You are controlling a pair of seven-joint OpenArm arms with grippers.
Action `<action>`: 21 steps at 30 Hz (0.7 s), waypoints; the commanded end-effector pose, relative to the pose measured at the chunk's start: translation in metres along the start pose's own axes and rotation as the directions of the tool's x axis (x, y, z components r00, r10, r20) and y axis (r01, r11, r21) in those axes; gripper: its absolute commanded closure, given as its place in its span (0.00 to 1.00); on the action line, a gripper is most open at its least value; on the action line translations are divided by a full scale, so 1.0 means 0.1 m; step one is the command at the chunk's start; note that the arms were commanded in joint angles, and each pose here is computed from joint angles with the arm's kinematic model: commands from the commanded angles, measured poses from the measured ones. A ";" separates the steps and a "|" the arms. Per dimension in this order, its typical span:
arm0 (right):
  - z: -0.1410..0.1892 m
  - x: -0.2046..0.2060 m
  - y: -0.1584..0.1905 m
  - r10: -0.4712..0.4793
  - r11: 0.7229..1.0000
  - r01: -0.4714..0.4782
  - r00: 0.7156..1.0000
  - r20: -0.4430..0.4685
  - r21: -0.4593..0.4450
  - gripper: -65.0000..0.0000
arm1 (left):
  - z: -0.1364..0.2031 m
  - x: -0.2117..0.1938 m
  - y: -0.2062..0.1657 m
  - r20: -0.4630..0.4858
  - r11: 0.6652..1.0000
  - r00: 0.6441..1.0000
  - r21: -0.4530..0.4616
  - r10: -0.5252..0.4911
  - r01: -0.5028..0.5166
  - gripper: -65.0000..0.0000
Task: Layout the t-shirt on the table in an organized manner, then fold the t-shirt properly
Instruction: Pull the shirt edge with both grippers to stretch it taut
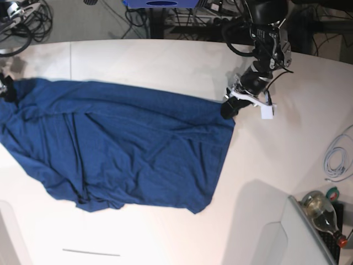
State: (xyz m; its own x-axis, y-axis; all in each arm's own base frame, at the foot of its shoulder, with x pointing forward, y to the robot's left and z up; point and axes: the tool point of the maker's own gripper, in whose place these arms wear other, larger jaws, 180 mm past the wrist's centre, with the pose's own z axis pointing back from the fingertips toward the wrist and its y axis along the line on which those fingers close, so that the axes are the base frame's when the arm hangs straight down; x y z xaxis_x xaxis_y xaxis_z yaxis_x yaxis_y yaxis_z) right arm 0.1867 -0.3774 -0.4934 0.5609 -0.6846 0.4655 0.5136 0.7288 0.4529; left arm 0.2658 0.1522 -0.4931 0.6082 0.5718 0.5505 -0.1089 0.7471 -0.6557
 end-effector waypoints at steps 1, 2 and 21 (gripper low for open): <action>0.02 -0.11 -0.09 0.008 0.999 -0.011 0.998 -0.066 -0.040 0.24 | 0.04 -0.03 0.09 -0.022 0.999 1.000 0.033 0.003 -0.002 1.00; 0.02 -0.11 -0.09 0.008 0.999 -0.011 0.998 -0.066 -0.040 0.29 | 0.04 -0.03 0.10 -0.022 0.999 1.000 0.034 0.003 -0.003 1.00; 0.19 0.41 -0.02 0.079 0.995 -0.089 0.974 -0.214 -0.041 1.00 | 0.28 0.83 -0.45 0.006 0.969 0.970 0.053 -0.242 0.241 1.00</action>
State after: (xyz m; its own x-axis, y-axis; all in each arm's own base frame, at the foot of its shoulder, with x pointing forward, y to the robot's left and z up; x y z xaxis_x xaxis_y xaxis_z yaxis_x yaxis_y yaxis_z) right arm 0.1858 -0.3860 -0.4779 0.7514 -0.6058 0.2617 0.4899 0.7778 0.3938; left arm 0.2850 0.1720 -0.4228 0.6677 0.3693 0.6464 -0.0287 0.8804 -0.4734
